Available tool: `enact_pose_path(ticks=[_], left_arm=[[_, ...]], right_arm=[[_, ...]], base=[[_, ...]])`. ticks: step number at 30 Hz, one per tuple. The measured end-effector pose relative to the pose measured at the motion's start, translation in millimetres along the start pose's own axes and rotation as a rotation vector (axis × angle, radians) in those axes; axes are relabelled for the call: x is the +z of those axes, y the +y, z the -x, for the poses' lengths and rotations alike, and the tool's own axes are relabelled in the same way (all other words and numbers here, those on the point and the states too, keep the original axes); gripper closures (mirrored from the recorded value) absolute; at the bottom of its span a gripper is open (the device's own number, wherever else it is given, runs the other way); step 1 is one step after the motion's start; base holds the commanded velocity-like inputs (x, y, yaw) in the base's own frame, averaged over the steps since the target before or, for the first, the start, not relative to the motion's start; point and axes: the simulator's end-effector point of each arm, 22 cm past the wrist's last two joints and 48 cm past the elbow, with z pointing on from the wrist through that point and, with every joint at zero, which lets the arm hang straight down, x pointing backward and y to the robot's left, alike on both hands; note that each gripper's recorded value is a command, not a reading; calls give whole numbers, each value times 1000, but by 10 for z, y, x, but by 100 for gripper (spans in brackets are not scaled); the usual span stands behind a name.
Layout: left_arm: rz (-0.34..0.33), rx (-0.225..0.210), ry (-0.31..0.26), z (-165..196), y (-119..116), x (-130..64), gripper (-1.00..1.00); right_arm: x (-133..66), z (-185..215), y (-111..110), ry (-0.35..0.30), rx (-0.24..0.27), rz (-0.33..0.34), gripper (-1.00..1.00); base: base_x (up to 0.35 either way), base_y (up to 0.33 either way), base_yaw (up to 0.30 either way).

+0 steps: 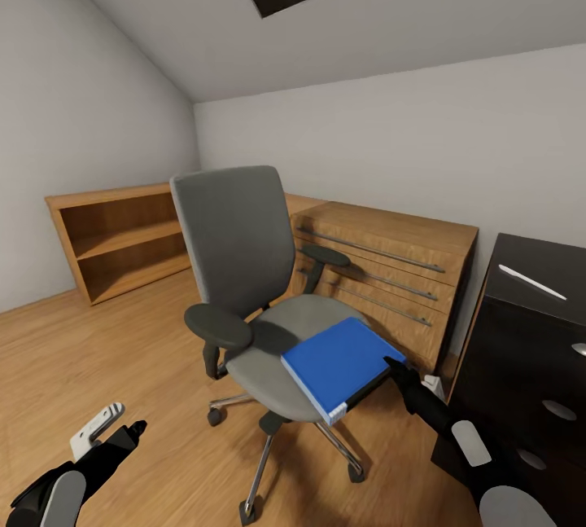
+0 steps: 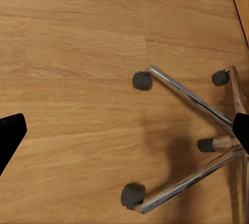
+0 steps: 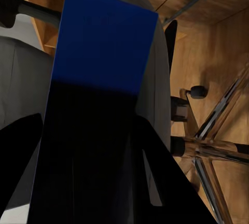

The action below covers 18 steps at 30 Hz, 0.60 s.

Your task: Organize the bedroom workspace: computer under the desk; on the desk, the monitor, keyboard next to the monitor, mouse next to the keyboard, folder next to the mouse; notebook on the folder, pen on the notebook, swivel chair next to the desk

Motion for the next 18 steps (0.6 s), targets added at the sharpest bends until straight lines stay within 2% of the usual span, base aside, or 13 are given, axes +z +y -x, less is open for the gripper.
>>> enact_pose_path(ticks=[18], left_arm=[[-6,-1,-5,20,-19,-23,-100]], right_arm=[[-9,14,46,-2,-5,6,100]], base=[[0,0,0]])
